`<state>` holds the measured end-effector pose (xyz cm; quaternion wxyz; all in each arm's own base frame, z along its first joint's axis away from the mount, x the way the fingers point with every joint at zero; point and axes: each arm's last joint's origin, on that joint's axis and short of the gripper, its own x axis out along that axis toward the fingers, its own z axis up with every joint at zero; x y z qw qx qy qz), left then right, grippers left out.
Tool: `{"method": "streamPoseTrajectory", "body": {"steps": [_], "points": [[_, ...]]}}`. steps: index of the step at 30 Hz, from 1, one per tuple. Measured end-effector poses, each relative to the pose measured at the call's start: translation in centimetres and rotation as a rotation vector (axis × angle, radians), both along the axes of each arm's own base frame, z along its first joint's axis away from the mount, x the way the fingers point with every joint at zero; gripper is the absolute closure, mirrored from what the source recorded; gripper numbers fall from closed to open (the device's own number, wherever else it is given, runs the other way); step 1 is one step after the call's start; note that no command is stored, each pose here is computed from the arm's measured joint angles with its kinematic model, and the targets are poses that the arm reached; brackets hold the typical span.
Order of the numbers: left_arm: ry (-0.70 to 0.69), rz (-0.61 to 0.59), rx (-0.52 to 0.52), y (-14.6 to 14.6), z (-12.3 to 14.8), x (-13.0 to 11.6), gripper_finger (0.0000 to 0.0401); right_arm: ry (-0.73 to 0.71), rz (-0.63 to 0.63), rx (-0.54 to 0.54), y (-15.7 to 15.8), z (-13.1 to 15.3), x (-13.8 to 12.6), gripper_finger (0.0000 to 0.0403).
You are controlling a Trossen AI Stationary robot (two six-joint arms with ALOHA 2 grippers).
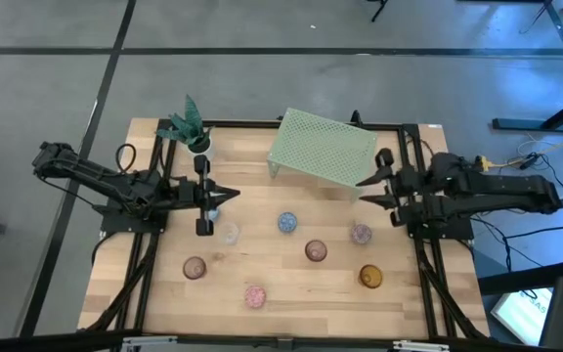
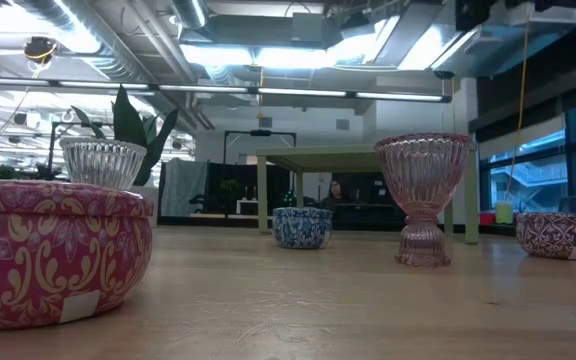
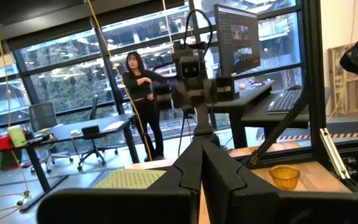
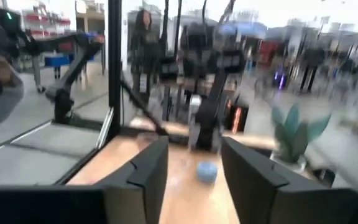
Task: Pick & Place candle stick holders
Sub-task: Put the top pink candle holder on the shelf
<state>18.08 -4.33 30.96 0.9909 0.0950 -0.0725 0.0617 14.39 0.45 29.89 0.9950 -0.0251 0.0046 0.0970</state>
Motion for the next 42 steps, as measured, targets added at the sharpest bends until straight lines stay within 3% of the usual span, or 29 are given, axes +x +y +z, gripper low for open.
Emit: {"method": "streamPoseTrajectory", "body": {"steps": [6, 17, 28, 42], "points": [[0.01, 0.0, 0.003, 0.0, -0.1, 0.0, 0.0395, 0.164, 0.029, 0.066, 0.6, -1.9, 2.2, 0.023], [0.038, 0.038, 0.031, 0.0, -0.5, 0.5, 0.0341, 0.345, 0.066, 0.103, 1.6, -4.6, 4.8, 0.0235], [0.044, 0.114, 0.021, 0.2, -0.6, 0.5, 0.0338, 0.556, 0.077, 0.228, 3.3, -8.6, 8.0, 0.0235], [0.044, 0.114, 0.021, 0.2, -0.6, 0.5, 0.0338, 0.639, 0.075, 0.274, 4.4, -11.6, 10.2, 0.0235]]}}
